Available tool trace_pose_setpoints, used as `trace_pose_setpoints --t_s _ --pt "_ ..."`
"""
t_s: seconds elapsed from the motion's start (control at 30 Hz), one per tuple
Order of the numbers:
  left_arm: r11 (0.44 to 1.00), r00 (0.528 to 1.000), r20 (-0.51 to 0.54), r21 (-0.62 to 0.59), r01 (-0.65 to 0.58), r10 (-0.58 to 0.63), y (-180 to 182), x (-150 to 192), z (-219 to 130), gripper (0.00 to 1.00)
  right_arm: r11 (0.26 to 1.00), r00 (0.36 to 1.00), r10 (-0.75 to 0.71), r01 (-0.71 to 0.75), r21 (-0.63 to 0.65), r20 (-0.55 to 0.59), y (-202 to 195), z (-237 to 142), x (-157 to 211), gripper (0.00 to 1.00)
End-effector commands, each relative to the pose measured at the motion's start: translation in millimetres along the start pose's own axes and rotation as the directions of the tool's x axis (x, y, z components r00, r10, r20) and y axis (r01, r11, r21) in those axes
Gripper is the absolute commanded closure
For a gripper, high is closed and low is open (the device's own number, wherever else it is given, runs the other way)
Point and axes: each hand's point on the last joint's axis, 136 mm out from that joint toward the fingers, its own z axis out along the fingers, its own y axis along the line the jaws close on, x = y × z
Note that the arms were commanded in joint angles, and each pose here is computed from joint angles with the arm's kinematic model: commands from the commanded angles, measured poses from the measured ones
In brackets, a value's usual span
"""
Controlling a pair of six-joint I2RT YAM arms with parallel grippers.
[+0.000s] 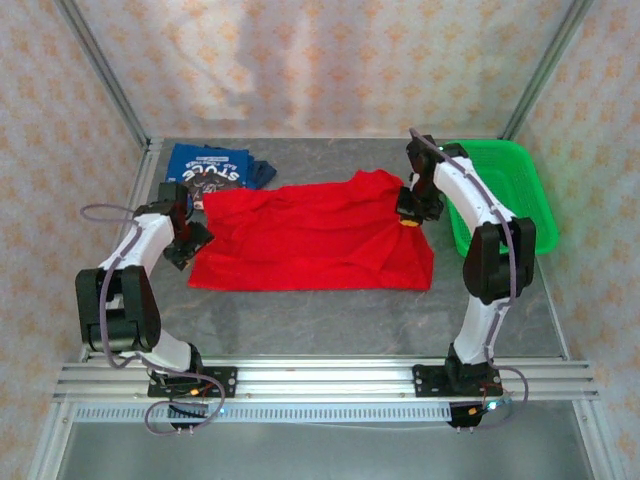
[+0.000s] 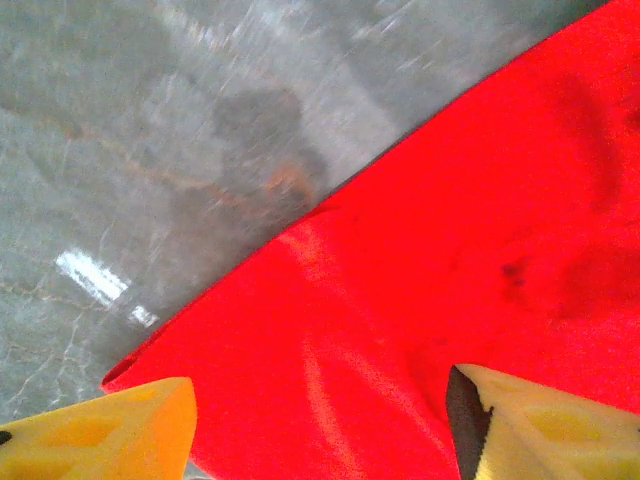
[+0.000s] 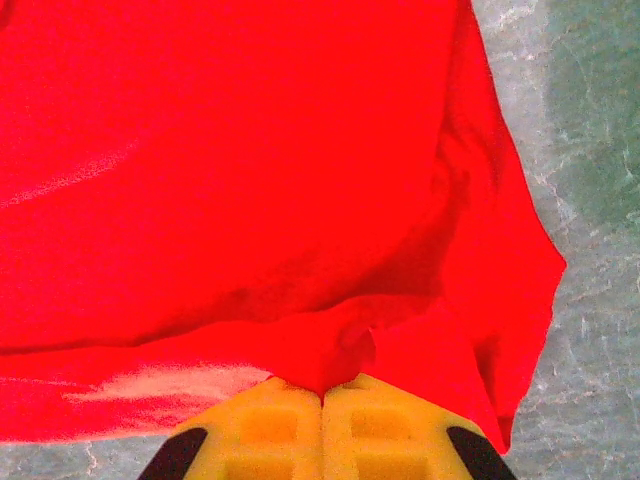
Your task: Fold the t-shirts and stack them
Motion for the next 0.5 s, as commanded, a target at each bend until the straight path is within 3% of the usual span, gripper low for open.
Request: trace_pose_setpoints --t_s 0.0,0.2,0.47 --pt "0.996 0.996 0.074 0.08 0.035 -0.041 -13 -16 -40 0.31 1.0 0.999 -0.003 0.002 0.02 0.034 -2 -2 -16 1.0" --pt "0.984 0.996 0.069 0.17 0.049 -0.062 -14 2 -68 0.3 1.0 0.999 0.019 -0.019 0.006 0.046 1 2 -33 1.0" --pt "0.967 1.0 0.008 0.254 0.018 -0.021 -29 53 -54 0.37 0.998 0.997 0.063 -0.062 -0.019 0.048 1 9 -53 0.97"
